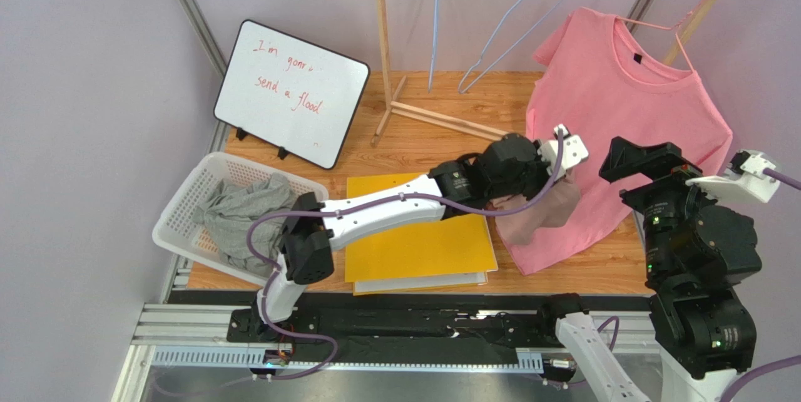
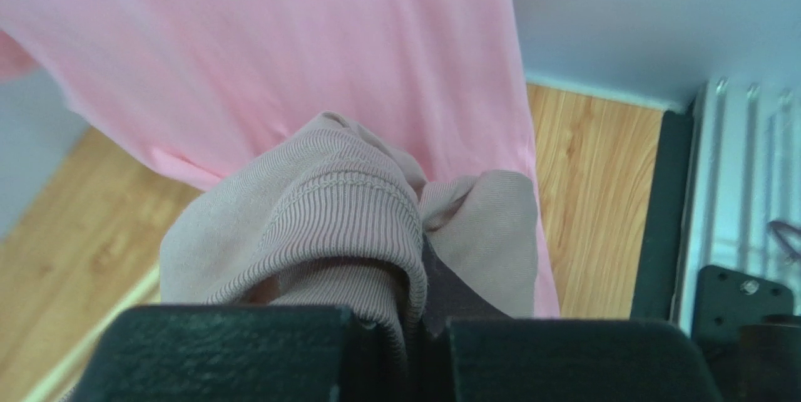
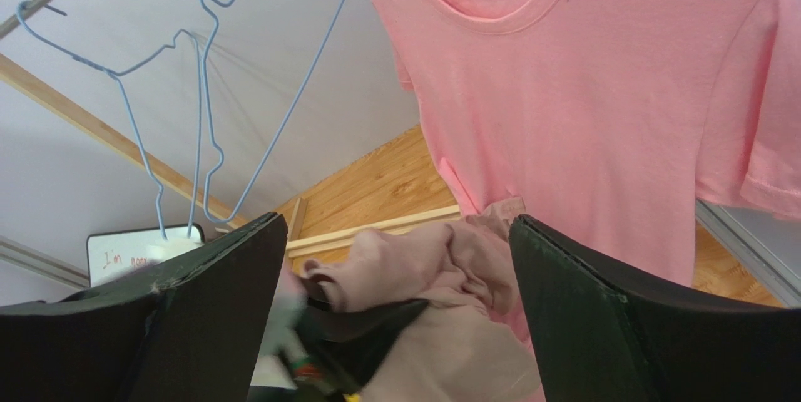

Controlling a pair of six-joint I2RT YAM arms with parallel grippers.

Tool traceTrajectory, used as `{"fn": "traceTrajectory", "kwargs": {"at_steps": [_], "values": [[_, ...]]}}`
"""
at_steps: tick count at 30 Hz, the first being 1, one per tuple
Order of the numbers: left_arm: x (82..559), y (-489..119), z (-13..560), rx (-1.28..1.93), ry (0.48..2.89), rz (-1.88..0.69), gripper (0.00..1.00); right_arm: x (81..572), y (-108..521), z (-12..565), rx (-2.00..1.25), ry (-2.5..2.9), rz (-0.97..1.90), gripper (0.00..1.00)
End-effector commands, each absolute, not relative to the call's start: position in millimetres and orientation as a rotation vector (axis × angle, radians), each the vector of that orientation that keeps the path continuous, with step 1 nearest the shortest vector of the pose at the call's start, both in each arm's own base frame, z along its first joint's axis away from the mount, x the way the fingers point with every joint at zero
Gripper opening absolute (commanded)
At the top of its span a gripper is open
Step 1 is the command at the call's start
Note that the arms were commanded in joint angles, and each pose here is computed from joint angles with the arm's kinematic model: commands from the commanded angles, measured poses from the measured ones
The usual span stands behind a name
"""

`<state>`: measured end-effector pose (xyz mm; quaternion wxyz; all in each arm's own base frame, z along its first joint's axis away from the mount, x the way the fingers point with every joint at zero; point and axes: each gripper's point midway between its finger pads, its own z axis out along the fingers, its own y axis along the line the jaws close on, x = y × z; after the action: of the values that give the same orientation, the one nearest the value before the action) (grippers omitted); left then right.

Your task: Remove the t-shirt from the hanger

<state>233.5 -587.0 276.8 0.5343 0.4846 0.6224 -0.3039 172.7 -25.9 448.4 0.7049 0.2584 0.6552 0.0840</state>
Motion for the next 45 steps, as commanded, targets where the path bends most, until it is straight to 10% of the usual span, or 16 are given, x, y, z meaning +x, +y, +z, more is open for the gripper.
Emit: {"fn": "traceTrajectory", "kwargs": {"at_steps": [1,22,33,45], "values": [[216,-539,435,1.013,1.273,-0.809,0.0,158,-33,462,0.57,1.408,0.163,0.95],[179,-131,633,0.282,1.109,-0.377,0.0,168,-10,454,0.502,1.416,0.288,0.94],[203,-18,540,0.078,1.412,0.265,0.0,177,-1,446,0.474,1.431,0.324,0.94],[249,-16,361,-0.144,1.847,0.276,0.0,183,0,434,0.457,1.462,0.299,0.94]]}}
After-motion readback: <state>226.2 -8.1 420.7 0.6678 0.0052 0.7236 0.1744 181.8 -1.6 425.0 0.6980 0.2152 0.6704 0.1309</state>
